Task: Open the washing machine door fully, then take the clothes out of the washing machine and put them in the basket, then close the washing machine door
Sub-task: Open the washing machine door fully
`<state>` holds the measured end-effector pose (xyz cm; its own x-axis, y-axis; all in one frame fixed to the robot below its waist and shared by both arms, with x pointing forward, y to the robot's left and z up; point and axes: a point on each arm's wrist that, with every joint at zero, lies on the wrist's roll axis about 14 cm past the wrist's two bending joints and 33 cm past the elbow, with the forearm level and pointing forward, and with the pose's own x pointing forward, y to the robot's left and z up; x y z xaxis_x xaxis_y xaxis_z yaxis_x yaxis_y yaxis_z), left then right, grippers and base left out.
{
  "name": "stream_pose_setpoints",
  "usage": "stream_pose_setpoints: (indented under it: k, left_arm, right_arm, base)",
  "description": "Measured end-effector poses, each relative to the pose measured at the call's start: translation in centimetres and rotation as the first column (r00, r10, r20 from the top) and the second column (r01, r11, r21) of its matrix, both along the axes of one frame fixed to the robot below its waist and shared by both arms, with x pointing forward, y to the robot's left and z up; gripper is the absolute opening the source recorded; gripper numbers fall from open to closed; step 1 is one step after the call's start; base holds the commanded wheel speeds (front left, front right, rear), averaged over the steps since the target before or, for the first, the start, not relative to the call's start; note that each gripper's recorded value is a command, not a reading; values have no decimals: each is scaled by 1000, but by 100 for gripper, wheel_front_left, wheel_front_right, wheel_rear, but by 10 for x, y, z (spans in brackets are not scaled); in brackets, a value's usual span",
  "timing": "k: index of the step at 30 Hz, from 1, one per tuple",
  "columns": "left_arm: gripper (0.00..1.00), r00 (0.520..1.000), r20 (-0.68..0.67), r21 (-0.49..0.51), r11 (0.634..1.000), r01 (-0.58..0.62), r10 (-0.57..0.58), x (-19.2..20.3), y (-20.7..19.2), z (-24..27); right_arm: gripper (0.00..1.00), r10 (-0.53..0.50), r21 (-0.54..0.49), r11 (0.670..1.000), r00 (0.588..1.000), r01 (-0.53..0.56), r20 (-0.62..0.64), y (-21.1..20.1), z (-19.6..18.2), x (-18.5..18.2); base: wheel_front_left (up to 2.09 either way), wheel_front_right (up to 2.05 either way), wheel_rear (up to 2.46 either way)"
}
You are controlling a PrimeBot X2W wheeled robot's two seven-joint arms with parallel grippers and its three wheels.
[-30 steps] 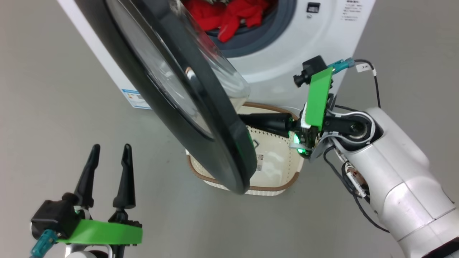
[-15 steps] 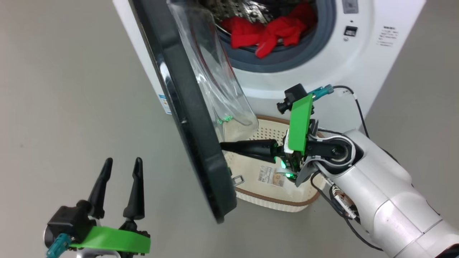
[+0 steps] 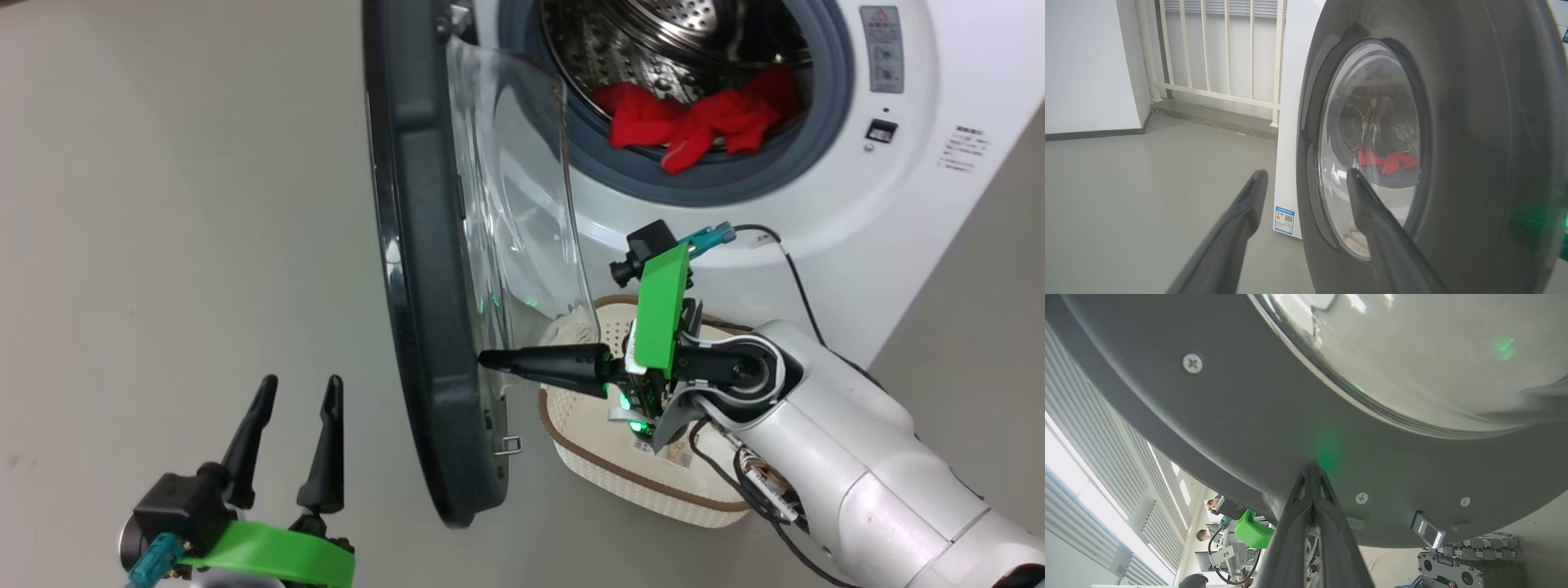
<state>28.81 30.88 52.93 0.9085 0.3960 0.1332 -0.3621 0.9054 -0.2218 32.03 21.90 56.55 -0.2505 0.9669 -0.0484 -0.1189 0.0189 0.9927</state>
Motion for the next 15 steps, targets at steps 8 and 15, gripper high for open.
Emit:
stream_pose_setpoints:
  k: [8,15]
  left_arm:
    - [100,1000,8,2,1000,-24,24,-9,6,2]
    - [100,1000,4,-4,1000,-11,11,-7,4,0]
  right_arm:
    - [0,25,-16,1000,1000,-25,-8,10,-4,-14]
    - [2,-58,-48,997,997,60,44,8,-12,0]
  base:
    - [0,0,0]
    - [0,0,0]
